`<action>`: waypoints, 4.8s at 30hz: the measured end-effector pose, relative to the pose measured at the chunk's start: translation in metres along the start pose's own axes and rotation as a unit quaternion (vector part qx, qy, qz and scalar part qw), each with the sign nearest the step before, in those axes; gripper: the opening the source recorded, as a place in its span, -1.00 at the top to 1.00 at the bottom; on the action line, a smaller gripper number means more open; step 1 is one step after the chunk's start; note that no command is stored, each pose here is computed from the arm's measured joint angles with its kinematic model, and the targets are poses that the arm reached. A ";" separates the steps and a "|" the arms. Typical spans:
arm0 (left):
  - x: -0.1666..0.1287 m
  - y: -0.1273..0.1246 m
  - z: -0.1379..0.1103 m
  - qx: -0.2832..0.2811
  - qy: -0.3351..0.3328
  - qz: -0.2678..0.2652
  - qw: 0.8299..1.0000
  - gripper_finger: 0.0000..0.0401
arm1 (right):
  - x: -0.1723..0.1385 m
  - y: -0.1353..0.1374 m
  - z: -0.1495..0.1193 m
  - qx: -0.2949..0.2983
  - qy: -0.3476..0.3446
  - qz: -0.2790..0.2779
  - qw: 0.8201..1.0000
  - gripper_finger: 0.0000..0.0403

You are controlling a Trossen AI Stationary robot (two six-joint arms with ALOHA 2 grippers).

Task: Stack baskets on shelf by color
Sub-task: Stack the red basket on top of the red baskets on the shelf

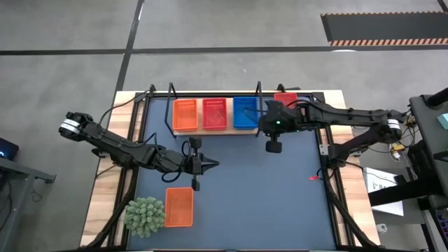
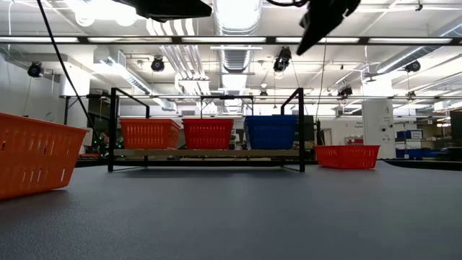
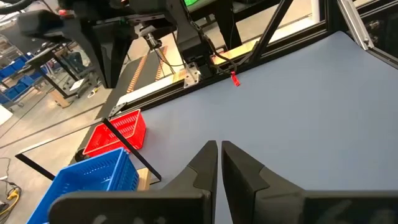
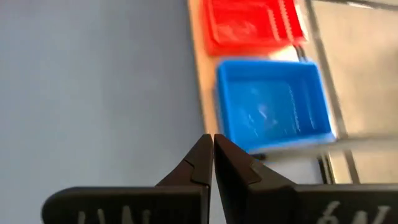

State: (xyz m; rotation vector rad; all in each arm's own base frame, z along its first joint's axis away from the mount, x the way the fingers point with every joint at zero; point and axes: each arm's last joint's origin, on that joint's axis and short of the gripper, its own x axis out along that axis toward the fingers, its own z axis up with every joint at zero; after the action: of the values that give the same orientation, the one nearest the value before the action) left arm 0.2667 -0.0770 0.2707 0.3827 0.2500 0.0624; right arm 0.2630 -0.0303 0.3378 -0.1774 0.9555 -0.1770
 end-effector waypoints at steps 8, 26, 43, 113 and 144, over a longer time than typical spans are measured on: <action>0.000 0.000 0.000 0.000 0.000 0.000 1.000 0.97 | 0.004 -0.017 -0.050 0.105 0.063 -0.054 0.991 0.96; 0.000 0.000 0.000 0.001 0.000 0.001 1.000 0.97 | 0.057 -0.035 -0.132 0.028 0.137 -0.037 0.989 0.53; 0.000 0.000 0.000 0.001 0.000 0.001 1.000 0.97 | 0.072 -0.063 -0.162 0.081 0.129 -0.091 0.984 0.08; 0.000 0.000 0.000 0.002 0.000 0.001 1.000 0.97 | -0.043 -0.063 0.004 0.038 -0.029 -0.109 0.993 0.96; -0.024 -0.007 0.018 -0.004 -0.048 -0.022 0.999 0.97 | 0.128 -0.022 0.137 -0.083 -0.010 0.044 0.995 0.96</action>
State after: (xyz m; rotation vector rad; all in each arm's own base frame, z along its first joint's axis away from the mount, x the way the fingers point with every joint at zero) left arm 0.2482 -0.0923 0.2895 0.3705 0.1639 0.0020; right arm 0.4464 -0.0706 0.3183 -0.2896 0.9569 -0.0141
